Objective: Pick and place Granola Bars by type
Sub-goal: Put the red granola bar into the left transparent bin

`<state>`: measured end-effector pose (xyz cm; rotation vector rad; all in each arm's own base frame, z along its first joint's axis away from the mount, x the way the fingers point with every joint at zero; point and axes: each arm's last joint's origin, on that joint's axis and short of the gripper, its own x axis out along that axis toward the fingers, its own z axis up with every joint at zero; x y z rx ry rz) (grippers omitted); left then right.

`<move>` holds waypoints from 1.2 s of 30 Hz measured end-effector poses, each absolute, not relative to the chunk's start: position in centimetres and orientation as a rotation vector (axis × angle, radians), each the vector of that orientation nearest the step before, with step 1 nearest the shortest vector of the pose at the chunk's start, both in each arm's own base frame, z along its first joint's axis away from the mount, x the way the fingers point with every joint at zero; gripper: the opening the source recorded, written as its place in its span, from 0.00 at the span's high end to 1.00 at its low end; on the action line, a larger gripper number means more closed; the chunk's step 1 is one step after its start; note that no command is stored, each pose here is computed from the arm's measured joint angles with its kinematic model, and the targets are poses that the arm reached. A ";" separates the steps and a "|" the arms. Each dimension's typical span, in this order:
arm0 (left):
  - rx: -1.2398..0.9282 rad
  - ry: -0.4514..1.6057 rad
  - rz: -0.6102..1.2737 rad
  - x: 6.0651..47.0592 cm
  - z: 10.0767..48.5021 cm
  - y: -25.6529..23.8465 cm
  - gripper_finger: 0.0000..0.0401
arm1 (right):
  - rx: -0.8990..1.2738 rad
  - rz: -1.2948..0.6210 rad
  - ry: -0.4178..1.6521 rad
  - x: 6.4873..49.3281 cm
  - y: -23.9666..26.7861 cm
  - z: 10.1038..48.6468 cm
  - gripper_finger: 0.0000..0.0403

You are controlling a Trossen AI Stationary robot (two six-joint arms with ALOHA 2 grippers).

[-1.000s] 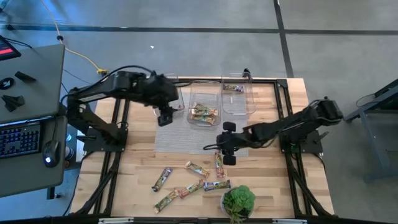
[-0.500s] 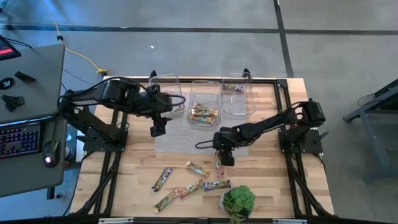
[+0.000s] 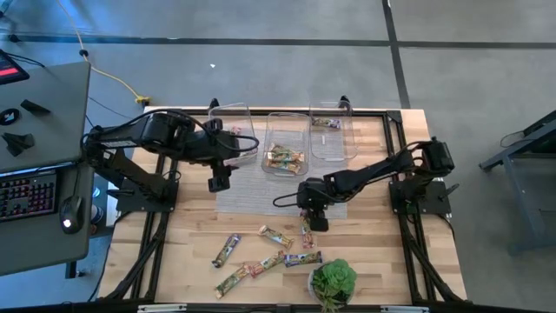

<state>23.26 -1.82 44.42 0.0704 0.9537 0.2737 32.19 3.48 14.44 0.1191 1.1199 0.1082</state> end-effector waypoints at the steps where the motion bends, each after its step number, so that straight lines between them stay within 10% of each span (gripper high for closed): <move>1: 0.071 0.953 0.276 23.3 44.4 -1.8 0.43 | 0.119 0.106 1.120 32.2 3.4 14.4 0.64; 25: 0.050 0.954 0.291 23.2 44.4 -1.8 0.43 | 0.124 0.127 1.126 32.6 3.5 13.5 0.99; 36: 0.051 0.956 0.291 23.2 44.4 -1.8 0.43 | 0.165 0.101 1.095 33.1 3.6 14.1 1.00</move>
